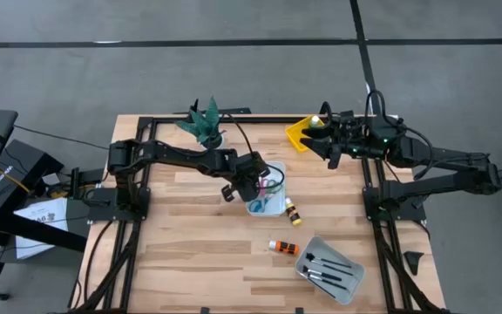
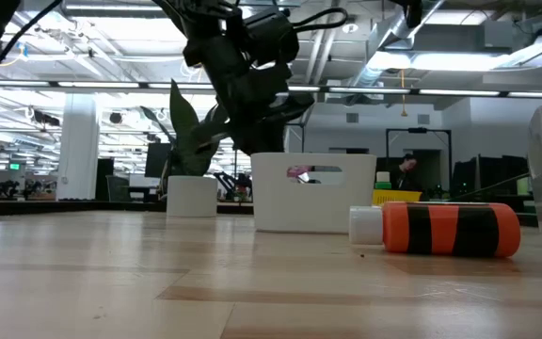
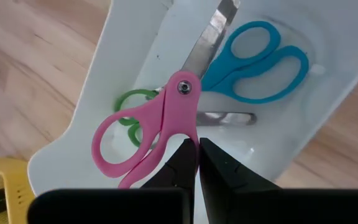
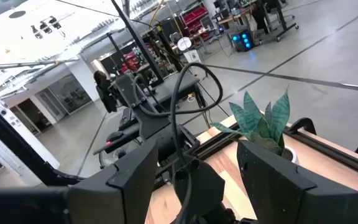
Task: Pick & Place Paint Supplies
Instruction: Put the pink scissors into the white bin
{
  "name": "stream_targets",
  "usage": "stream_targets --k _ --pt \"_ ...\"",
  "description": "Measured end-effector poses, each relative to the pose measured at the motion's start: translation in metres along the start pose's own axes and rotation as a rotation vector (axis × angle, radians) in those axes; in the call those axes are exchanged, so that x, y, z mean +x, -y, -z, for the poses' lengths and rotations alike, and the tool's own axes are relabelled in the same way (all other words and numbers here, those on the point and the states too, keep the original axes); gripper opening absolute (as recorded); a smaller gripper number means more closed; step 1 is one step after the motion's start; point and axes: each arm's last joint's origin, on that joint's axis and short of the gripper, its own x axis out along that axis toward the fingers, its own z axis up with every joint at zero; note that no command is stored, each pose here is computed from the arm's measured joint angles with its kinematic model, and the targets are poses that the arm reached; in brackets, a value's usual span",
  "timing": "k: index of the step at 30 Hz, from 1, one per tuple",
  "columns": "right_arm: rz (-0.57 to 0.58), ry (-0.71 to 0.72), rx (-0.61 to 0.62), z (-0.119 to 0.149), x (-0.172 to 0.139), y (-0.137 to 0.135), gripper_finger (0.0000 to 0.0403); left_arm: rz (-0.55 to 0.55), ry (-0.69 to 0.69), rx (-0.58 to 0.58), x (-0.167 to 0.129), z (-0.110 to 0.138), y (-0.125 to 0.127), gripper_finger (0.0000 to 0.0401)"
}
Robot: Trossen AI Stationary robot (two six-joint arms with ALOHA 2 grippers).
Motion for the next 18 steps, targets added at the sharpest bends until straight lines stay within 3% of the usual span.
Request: stream_targets --k 18 --pt "-0.003 -0.003 -0.003 0.0004 0.0 -0.0005 0.0217 0.002 -0.001 -0.01 0.0 0.0001 0.0002 0.0005"
